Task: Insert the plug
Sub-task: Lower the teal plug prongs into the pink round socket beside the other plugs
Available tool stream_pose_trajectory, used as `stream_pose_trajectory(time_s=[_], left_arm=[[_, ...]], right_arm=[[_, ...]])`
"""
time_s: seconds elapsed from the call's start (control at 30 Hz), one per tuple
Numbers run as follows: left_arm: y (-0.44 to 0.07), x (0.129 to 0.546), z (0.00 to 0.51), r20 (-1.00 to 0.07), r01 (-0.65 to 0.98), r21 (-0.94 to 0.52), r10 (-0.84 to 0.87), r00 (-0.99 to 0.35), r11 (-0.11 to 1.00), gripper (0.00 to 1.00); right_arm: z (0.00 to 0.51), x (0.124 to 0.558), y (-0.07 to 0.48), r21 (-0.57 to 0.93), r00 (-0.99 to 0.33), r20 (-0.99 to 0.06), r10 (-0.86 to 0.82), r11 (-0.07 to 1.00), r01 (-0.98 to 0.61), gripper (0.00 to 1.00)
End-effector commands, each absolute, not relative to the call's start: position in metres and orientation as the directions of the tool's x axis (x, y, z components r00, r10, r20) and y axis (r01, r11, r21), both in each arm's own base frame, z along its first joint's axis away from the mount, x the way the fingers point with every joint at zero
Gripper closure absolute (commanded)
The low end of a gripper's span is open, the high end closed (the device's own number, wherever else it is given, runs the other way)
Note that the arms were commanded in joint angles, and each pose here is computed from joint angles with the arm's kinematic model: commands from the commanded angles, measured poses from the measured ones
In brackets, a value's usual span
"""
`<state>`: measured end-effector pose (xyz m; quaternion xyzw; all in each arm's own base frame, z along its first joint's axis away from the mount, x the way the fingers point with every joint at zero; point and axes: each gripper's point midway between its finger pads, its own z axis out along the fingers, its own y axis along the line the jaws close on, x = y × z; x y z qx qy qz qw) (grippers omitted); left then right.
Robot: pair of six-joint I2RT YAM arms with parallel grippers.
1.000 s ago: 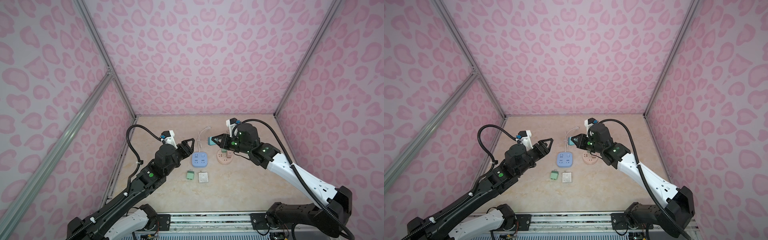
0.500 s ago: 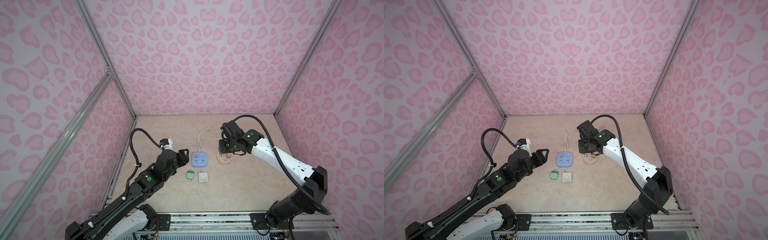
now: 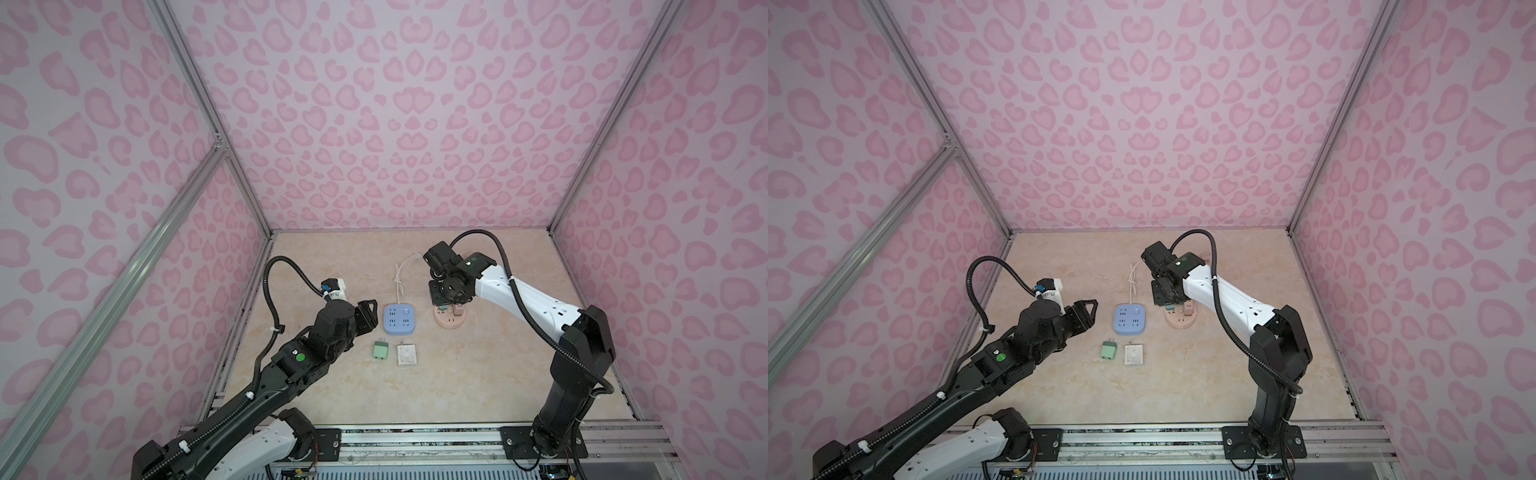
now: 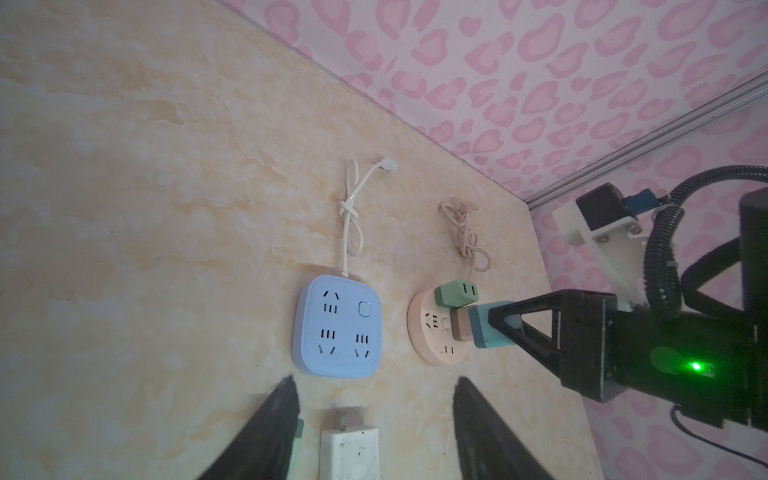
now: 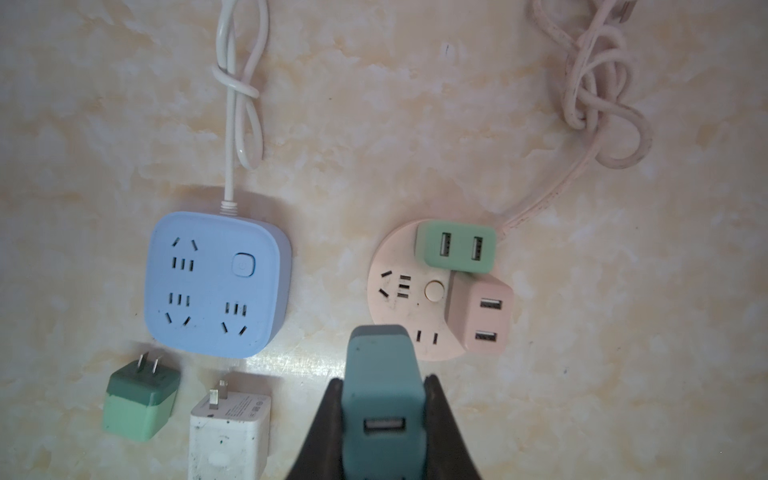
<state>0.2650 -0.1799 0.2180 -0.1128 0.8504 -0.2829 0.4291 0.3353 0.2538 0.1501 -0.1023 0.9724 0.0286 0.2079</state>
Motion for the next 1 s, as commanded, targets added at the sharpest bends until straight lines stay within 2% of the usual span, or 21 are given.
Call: stream_pose_trajectory(time_s=[0.0,0.27,0.97], left_arm=[[-0.183,0.267,0.219,-0.660,0.054,-0.590,-0.443,-0.606,0.805,0.38],[-0.193,0.268,0.212,-0.625,0.053,-0.622,-0.454,-0.635,0.781,0.38],[-0.189,0.267,0.207,-0.629,0.039,-0.614,-0.457,-0.629,0.789,0.38]], right_arm=[[0.147,0.347,0.252,0.022,-0.890,-0.436,-0.134,0.987,-0.160,1.00],[0.115,0.348,0.236,0.031,-0.913,-0.402,-0.071,0.995,-0.091,1.00],[0.094,0.357,0.239,0.062,-0.913,-0.408,-0.026,0.996,-0.056,1.00]])
